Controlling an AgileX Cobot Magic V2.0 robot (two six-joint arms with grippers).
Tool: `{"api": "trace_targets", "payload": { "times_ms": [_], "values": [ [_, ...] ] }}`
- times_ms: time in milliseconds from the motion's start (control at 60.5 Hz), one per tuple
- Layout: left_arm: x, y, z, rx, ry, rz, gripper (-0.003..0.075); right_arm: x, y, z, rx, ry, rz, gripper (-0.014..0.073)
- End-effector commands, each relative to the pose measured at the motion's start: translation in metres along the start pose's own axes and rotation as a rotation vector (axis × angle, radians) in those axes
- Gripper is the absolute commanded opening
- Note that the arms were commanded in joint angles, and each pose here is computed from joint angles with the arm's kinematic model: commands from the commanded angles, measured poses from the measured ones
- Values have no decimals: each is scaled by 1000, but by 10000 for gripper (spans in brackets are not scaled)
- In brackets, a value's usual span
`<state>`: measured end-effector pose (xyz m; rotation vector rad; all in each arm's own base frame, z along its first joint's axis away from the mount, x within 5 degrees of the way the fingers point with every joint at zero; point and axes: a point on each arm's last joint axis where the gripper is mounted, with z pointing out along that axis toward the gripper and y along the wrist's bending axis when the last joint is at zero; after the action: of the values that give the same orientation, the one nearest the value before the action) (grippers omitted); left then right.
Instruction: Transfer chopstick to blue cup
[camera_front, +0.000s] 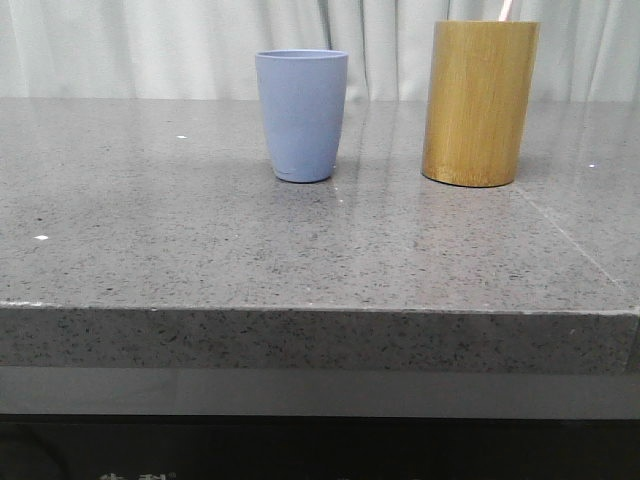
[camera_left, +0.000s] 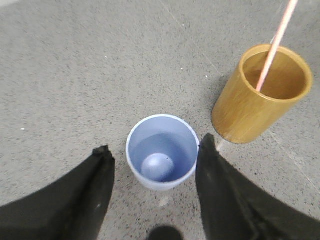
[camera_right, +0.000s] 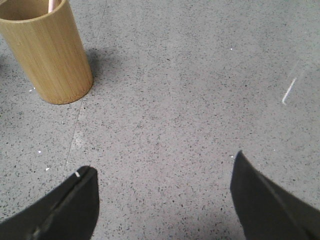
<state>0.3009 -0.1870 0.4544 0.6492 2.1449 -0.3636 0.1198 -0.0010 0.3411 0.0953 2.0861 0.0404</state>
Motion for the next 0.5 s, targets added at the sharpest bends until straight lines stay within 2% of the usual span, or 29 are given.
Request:
{"api": "trace_targets", "payload": {
  "times_ms": [0,215,480],
  "values": [
    [-2,-3,-47,-17,-157,8,365,-15,1,-4,-2,-92,-18,559],
    [44,-2,-82,-54,-188,30,365,-15,2,-4,-17,-93,2,559],
    [104,-5,-104,-50,-174,24,365,-16,6,-3,-62,-94,59,559]
  ]
}}
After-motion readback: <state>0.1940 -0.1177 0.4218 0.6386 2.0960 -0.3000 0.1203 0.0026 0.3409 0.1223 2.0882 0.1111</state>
